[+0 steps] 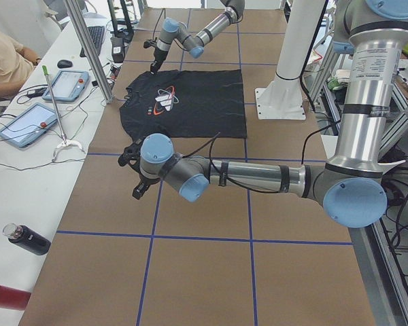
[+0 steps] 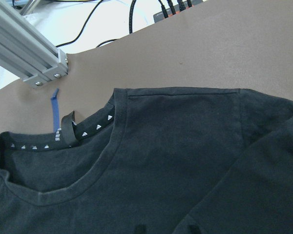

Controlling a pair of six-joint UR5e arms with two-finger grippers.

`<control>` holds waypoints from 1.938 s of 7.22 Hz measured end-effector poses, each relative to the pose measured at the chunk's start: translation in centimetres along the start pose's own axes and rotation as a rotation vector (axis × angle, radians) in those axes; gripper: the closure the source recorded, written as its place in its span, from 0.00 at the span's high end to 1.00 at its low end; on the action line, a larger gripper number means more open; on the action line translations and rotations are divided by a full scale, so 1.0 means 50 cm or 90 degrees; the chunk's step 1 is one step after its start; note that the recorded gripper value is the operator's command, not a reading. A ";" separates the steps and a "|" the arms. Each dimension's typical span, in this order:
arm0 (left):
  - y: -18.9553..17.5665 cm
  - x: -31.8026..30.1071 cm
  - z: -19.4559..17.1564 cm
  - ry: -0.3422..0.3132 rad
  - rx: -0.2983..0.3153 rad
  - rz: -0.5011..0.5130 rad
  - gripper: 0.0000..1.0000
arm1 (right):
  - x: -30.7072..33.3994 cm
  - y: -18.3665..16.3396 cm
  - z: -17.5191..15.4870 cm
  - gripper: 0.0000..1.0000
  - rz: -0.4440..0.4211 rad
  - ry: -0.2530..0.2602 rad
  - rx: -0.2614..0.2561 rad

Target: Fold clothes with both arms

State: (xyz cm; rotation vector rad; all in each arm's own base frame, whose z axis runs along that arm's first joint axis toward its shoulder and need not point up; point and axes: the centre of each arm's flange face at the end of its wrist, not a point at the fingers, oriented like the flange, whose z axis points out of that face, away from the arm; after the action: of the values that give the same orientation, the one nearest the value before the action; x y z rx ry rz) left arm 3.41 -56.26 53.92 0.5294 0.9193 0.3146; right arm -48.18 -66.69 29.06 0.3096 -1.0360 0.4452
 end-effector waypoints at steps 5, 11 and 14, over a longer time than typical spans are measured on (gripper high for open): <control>-0.280 0.264 0.275 0.028 -0.012 -0.048 0.95 | 0.121 0.110 -0.235 1.00 0.031 -0.025 -0.059; -0.274 0.311 0.508 0.041 0.004 -0.071 0.56 | 0.209 0.152 -0.317 1.00 0.035 -0.028 -0.078; -0.302 0.315 0.538 0.036 -0.006 -0.084 0.55 | 0.210 0.154 -0.313 1.00 0.034 -0.026 -0.077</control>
State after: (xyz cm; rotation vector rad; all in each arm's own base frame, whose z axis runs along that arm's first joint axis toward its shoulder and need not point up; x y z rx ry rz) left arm 34.98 -69.34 48.22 0.4502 1.0028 0.2153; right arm -35.64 -50.80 31.06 0.1836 -1.1086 0.4232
